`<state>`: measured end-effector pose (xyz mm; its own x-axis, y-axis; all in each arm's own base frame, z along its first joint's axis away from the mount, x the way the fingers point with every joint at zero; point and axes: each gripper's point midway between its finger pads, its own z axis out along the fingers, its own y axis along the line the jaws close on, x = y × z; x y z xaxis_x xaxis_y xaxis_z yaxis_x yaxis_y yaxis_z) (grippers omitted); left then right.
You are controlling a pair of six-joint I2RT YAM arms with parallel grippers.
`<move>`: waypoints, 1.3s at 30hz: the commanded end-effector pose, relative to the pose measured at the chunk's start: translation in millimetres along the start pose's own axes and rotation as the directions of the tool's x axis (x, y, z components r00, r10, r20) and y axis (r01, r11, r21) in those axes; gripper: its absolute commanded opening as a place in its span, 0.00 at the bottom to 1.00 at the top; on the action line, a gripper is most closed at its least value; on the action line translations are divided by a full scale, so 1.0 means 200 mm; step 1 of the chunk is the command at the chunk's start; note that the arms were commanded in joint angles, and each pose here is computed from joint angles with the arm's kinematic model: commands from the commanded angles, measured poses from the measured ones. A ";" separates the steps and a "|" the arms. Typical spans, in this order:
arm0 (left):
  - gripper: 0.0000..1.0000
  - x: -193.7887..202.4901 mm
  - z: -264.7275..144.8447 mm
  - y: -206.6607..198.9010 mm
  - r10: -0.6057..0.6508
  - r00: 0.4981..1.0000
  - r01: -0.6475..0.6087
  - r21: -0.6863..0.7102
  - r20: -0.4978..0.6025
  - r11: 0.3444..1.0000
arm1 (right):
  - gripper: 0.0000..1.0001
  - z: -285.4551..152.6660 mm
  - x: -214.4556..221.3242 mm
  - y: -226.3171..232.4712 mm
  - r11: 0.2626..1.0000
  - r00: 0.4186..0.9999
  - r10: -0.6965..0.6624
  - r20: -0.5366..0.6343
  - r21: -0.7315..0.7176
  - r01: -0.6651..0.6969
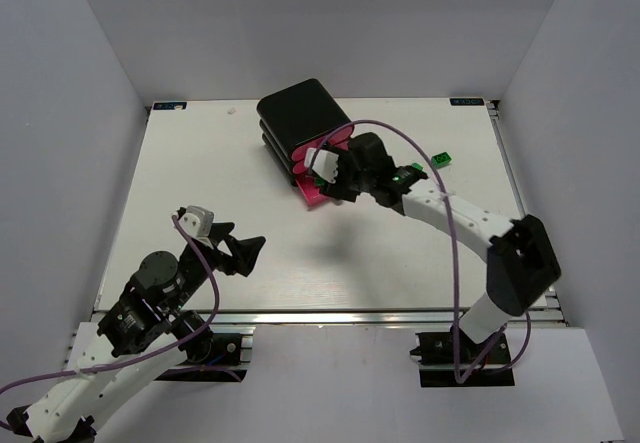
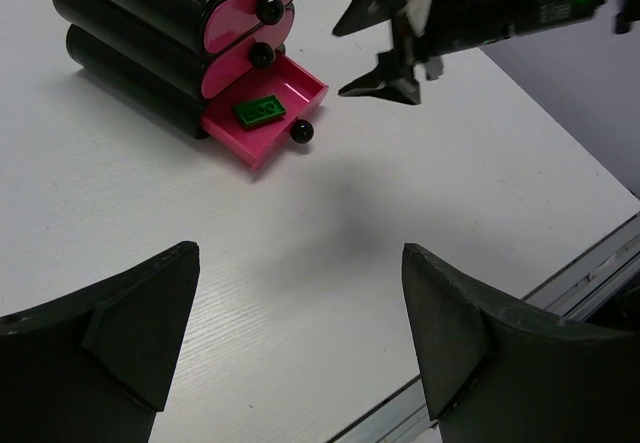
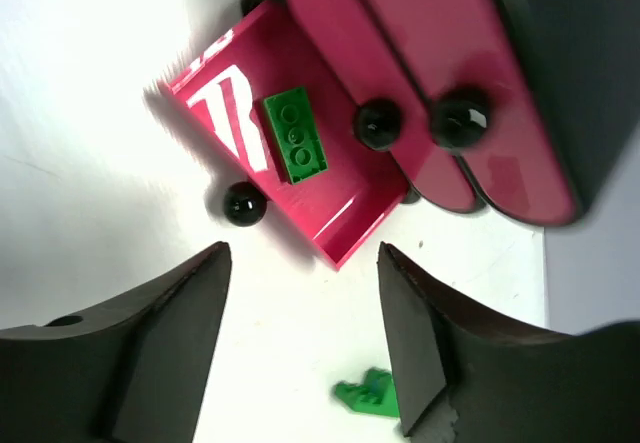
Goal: Sort the legos into containers by color
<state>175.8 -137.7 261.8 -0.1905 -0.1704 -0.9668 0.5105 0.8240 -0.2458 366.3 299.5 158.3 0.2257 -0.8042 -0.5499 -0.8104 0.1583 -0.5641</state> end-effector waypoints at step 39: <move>0.93 0.03 0.01 0.01 -0.005 1.000 0.004 -0.017 -0.019 1.000 | 0.87 -0.21 0.80 -0.49 0.414 0.439 0.895 0.084 0.213 -0.885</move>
<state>175.0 -137.0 262.6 -0.1872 -0.1761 -0.9664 0.5109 0.8228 -0.2489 445.5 134.8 134.4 -0.6070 -0.2234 -0.7626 -0.4542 0.8850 0.1023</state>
